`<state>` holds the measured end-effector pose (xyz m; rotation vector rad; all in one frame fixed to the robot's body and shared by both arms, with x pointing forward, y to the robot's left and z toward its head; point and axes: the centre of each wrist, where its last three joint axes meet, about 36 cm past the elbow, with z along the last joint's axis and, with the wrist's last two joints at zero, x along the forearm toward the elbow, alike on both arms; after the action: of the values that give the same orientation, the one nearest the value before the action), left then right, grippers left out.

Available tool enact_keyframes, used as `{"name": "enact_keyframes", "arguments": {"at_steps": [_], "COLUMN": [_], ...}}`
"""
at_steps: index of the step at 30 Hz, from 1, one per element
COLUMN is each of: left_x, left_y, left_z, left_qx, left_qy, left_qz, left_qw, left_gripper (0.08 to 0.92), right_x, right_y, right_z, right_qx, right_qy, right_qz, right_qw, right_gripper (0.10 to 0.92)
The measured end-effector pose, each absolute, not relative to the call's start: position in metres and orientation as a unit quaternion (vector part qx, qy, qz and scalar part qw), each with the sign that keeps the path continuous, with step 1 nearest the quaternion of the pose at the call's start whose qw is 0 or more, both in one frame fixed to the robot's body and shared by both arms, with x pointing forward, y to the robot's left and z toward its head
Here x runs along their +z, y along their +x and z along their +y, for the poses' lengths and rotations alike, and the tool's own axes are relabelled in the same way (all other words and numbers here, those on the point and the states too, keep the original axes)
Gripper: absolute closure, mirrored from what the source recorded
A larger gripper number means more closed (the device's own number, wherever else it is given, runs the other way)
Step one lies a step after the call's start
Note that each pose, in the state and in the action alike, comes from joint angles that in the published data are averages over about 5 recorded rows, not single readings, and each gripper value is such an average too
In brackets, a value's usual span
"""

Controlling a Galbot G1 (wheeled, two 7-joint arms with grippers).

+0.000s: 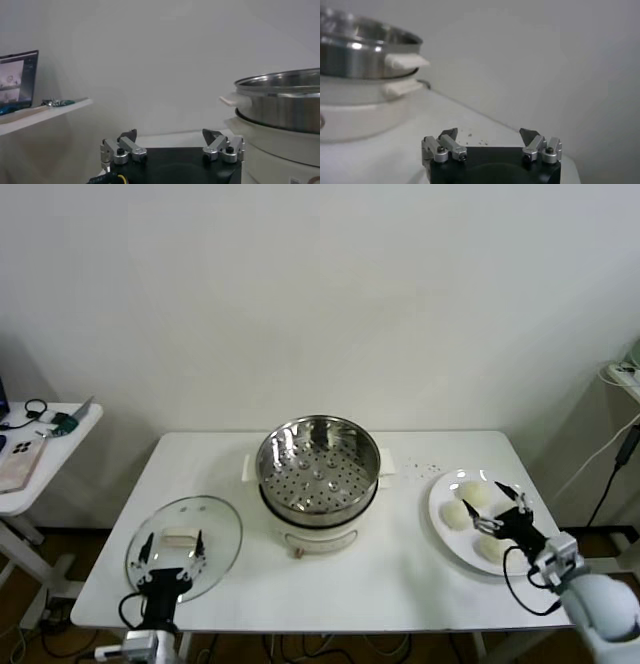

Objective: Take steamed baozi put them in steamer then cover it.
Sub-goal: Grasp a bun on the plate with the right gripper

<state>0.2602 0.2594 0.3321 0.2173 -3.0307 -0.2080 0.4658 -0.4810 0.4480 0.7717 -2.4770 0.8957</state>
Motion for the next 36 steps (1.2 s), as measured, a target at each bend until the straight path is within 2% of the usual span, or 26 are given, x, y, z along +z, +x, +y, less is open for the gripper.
{"name": "enact_keyframes", "arguments": {"at_steps": [9,17,36], "left_x": [0.326,0.326,0.338], "left_y": [0.257,0.259,0.275], "left_z": [0.259,0.263,0.266], "left_qx": [-0.068,-0.067,-0.062], "left_qy": [0.074,0.083,0.108], "left_qz": [-0.994,-0.993,-0.991], "left_qw": [0.05,0.049,0.042], "left_gripper": [0.177,0.177,0.177], "right_x": [0.494,0.512,0.491], "right_y": [0.554,0.614,0.684], "right_z": [-0.486,-0.481,-0.461], "right_qx": [0.447,0.516,0.547], "right_qy": [0.382,0.429,0.448], "right_qz": [-0.762,-0.657,-0.563], "right_qw": [0.271,0.344,0.428], "right_gripper": [0.2,0.2,0.2]}}
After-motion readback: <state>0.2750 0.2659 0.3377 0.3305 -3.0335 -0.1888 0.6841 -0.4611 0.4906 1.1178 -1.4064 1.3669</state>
